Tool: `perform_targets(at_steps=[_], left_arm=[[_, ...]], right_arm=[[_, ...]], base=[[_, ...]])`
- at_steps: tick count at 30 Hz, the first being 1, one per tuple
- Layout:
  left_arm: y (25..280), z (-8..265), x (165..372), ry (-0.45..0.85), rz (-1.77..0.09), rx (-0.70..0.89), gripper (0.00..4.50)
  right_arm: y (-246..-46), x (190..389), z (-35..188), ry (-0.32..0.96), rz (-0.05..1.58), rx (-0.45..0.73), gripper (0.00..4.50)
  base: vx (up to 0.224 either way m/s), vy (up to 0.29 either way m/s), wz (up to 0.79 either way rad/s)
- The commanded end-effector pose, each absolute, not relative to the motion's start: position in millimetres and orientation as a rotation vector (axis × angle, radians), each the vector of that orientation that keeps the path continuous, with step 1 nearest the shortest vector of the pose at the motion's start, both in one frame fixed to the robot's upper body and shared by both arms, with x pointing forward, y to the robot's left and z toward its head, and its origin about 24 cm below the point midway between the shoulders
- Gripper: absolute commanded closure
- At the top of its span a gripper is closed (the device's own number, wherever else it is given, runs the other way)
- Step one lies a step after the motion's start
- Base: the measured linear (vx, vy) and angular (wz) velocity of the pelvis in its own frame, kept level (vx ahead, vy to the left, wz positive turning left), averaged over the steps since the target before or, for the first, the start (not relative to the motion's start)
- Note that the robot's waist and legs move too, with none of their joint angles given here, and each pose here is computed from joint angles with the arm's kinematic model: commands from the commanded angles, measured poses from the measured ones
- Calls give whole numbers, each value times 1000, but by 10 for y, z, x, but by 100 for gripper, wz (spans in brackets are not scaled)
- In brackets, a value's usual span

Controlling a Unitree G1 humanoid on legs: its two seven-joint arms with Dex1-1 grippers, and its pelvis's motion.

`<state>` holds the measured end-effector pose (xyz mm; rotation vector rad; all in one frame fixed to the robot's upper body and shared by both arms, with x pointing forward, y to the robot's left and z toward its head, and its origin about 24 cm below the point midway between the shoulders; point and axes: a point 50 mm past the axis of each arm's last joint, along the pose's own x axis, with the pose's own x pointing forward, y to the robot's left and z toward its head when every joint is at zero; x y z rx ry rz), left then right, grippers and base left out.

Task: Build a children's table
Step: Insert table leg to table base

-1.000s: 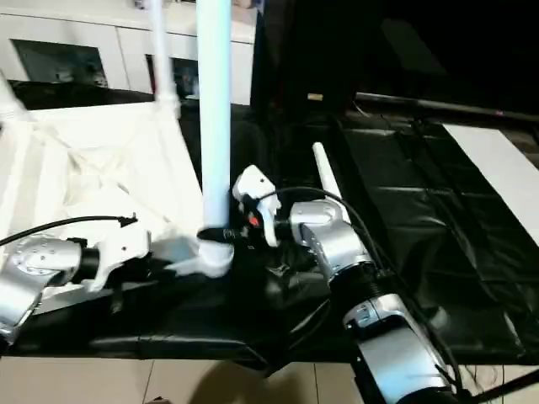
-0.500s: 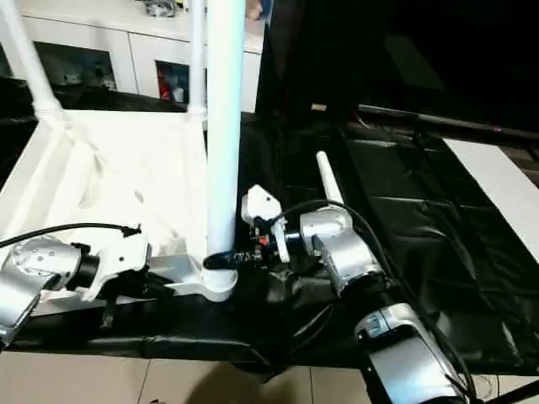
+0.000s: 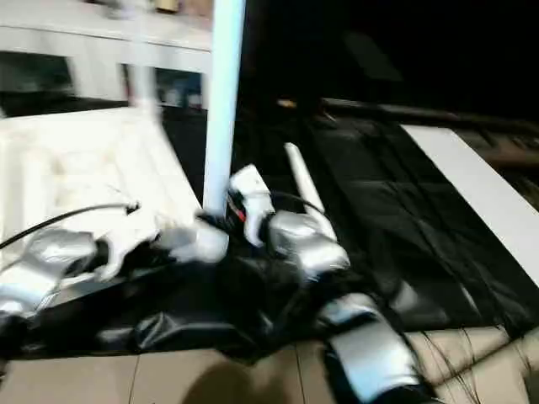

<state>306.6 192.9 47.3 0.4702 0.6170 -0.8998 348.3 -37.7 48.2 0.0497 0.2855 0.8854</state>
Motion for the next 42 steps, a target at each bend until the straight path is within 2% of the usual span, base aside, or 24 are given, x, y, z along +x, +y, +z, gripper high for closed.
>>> perform_targets(at_steps=[1,3,8,18,23,26,27,28,29,30,33,40,42], left_arm=[[1927,605,3162,579,-807,460,450],[1838,595,3216,614,-709,433,450],[1675,609,3228,629,-682,416,450],[1750,599,3215,644,-632,472,450],[1763,603,3203,642,-630,480,450],[1731,627,3168,595,-718,499,450],[1730,629,3136,594,-764,496,450],[1718,658,3060,552,-901,507,450],[1718,658,3060,552,-901,507,450],[1740,687,3001,535,-989,521,450],[1759,730,2889,515,-1134,527,450],[1822,778,2772,551,-1259,490,450],[1846,787,2702,586,-1329,450,450]], right_arm=[[-814,3315,-139,615,601,38,266],[-758,3362,-114,610,511,64,266],[-643,3396,-70,610,464,95,266],[-539,3392,-50,610,502,65,266],[-550,3385,-63,613,514,55,266],[-506,3372,-27,595,629,76,266],[-491,3363,-5,583,701,75,266],[-497,3341,35,567,842,76,266],[-497,3341,35,567,842,76,266],[-548,3323,67,551,950,73,266],[-656,3272,75,557,1092,38,266],[-826,3174,40,627,1264,-18,266],[-859,3124,17,683,1333,-30,266]], base=[[-87,-51,13],[-27,-80,11],[31,-19,-10],[-6,-6,2],[0,0,0],[0,0,0],[0,0,0],[0,0,0],[0,0,0],[53,0,3],[75,-9,9],[86,2,5],[36,5,4]])
